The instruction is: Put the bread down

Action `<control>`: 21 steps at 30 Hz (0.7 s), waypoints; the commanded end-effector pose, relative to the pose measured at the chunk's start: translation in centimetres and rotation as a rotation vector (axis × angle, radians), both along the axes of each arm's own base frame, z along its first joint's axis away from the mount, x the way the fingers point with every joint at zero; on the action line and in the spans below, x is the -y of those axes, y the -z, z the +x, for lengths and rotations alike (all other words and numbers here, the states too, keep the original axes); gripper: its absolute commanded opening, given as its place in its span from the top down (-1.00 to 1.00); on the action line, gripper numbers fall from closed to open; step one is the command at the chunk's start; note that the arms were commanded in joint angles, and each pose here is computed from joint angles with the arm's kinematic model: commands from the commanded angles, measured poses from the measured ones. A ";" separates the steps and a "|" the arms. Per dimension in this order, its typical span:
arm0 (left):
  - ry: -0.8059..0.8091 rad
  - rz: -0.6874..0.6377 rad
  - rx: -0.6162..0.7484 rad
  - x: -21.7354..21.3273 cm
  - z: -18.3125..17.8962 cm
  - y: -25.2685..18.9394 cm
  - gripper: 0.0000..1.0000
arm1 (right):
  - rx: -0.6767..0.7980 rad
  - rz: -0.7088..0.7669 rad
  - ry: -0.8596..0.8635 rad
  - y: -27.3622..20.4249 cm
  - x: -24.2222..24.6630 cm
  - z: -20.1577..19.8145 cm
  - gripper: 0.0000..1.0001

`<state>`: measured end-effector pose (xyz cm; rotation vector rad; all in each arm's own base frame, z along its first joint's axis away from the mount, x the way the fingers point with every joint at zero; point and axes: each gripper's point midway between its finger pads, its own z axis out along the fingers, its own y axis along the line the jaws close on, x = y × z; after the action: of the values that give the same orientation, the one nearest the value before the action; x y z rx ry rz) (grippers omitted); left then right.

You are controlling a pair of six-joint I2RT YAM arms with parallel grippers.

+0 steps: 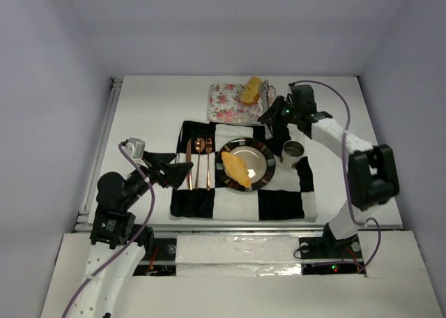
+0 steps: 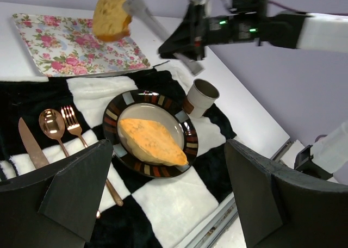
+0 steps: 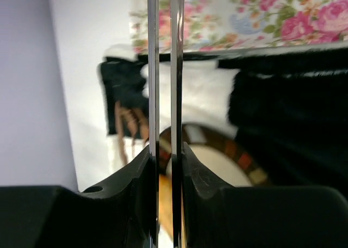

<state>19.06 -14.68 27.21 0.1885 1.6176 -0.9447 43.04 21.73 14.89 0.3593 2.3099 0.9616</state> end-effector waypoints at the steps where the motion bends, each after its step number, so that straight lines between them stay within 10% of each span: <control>1: 0.003 -0.004 0.038 0.1 0.3 -0.5 -0.64 | 0.142 0.023 -0.076 -5.0 -0.1 -3.1 0.60; 10: 0.008 -0.007 0.038 0.2 0.2 -0.5 -0.64 | 0.096 -0.034 -0.147 -3.8 1.9 -19.1 0.60; 21: 0.012 -0.008 0.044 0.2 0.1 -0.6 -0.64 | -0.042 -0.121 -0.169 -1.9 4.1 -27.1 0.61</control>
<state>19.10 -14.70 27.18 0.1890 1.6174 -0.9455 16.82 17.97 17.19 0.1197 2.4013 0.9391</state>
